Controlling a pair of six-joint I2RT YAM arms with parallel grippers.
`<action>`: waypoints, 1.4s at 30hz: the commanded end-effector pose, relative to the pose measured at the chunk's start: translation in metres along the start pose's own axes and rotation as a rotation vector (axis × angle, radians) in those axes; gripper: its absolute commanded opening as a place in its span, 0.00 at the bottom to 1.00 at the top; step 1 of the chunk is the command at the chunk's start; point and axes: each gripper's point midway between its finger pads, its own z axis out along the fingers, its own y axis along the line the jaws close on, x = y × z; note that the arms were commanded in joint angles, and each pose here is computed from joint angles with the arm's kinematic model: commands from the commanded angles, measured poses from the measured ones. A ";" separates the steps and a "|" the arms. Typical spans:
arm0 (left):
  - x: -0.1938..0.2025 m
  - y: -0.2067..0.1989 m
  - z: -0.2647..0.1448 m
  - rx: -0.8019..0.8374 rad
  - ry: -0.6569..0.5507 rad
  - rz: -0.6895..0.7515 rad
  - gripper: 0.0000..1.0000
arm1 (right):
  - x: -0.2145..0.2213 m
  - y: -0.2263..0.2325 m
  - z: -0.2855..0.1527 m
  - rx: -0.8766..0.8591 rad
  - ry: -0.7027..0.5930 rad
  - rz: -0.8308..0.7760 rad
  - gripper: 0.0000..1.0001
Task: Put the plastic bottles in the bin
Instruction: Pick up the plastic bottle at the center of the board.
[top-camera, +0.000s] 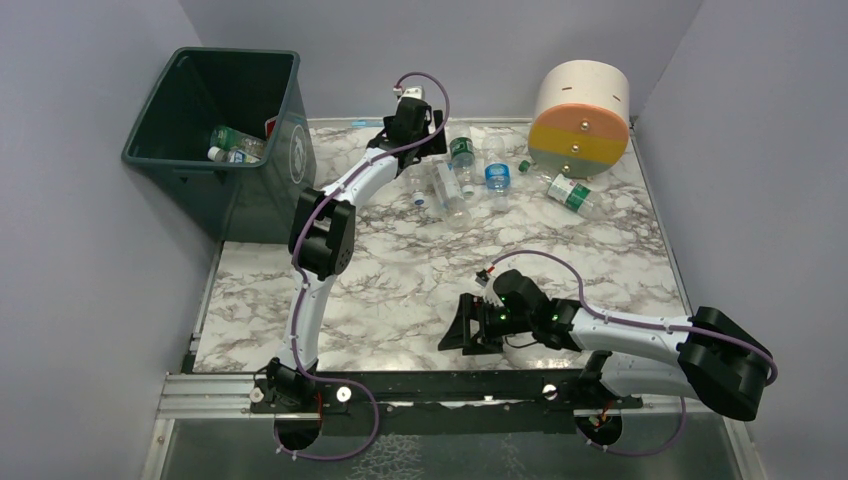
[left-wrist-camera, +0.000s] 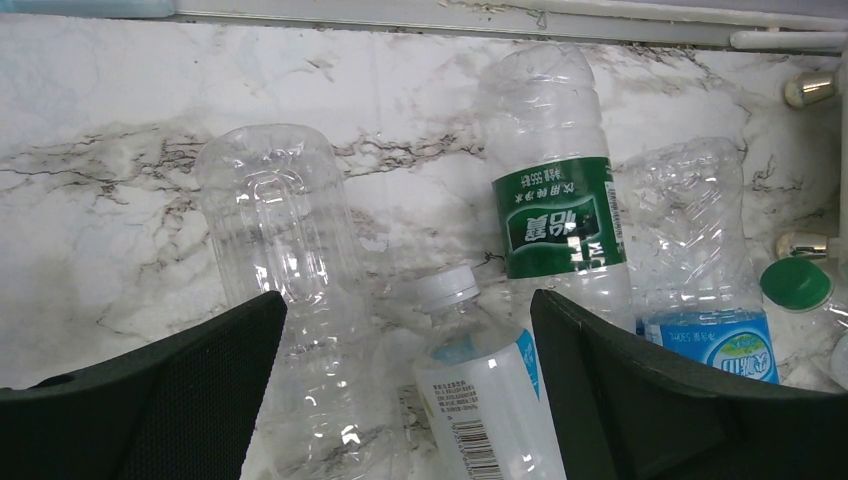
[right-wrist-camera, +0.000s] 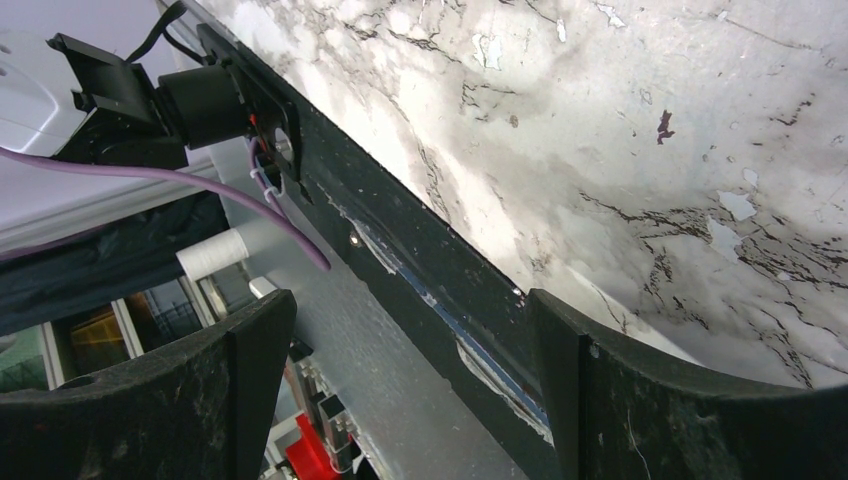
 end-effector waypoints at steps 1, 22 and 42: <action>-0.034 -0.015 -0.017 0.036 -0.075 0.000 0.99 | -0.004 0.016 0.000 -0.052 -0.005 -0.033 0.88; -0.034 -0.004 -0.022 0.113 -0.001 -0.028 0.99 | -0.007 0.021 -0.001 -0.066 -0.020 -0.046 0.88; 0.005 0.038 -0.005 -0.093 0.071 -0.004 0.99 | -0.003 0.022 -0.006 -0.095 -0.020 -0.078 0.88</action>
